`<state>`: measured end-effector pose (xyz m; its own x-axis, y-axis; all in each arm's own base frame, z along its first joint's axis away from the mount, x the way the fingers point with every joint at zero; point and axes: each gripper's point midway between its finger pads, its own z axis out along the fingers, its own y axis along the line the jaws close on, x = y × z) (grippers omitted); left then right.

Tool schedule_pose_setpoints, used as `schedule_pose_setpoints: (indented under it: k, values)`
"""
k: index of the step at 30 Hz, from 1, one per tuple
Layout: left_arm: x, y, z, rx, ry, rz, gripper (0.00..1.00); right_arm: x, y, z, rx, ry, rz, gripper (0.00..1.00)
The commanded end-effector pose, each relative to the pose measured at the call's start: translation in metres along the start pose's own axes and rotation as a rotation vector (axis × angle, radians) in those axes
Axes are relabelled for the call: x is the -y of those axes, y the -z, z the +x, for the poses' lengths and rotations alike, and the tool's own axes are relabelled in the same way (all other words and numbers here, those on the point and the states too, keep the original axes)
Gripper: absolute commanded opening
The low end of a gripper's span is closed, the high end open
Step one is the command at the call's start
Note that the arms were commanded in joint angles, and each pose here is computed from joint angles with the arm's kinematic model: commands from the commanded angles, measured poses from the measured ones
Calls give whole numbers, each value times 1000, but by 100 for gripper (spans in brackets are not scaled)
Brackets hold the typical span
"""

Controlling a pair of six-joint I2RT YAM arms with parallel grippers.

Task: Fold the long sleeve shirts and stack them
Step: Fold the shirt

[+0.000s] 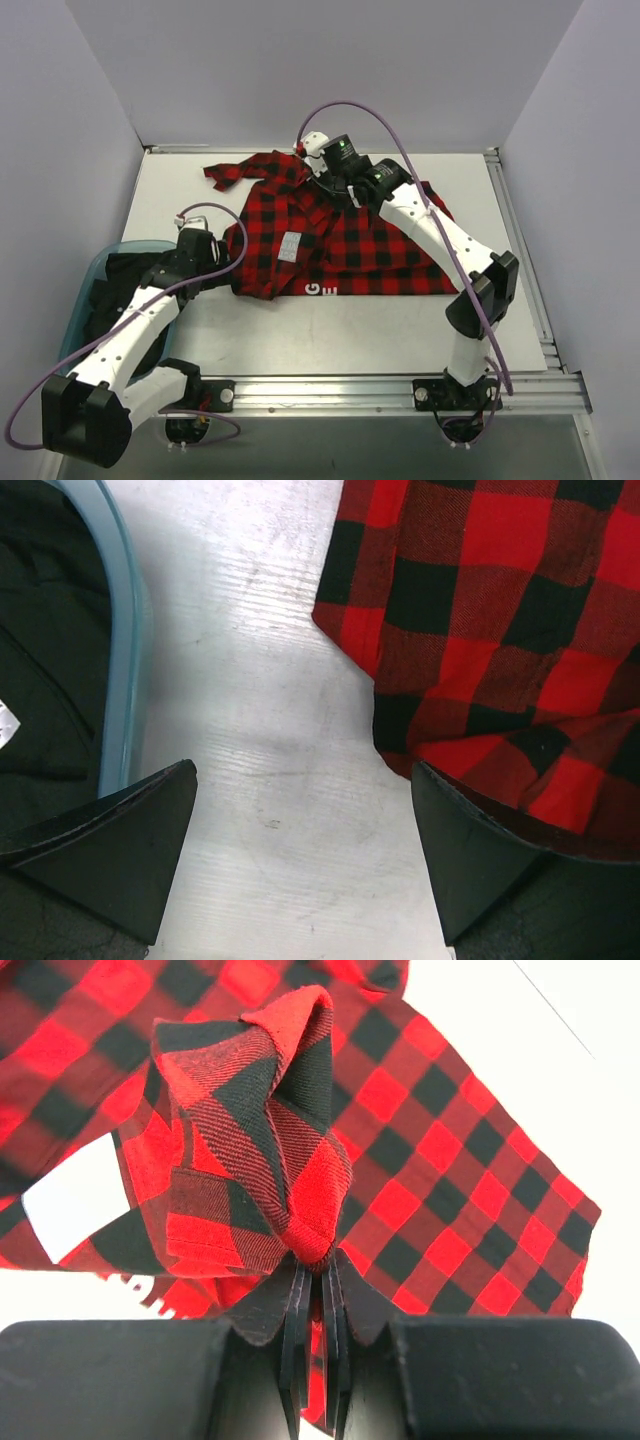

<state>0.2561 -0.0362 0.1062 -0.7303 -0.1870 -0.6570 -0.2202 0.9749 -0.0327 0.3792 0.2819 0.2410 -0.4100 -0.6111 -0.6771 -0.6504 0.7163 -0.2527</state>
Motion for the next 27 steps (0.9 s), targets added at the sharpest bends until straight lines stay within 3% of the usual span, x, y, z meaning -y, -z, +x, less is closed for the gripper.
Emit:
schedule_pose_setpoints:
  k: [1,14,27]
  values:
    - [13,3,-20,41,27,56,97,22,-20,7,-61,-74,68,0]
    - [26,-3,-10,-17,11,114,97,75,-62,10,-90,-274,204,0]
    - [31,-9,0,-71,-3,134,97,69,-93,-16,26,-262,121,3]
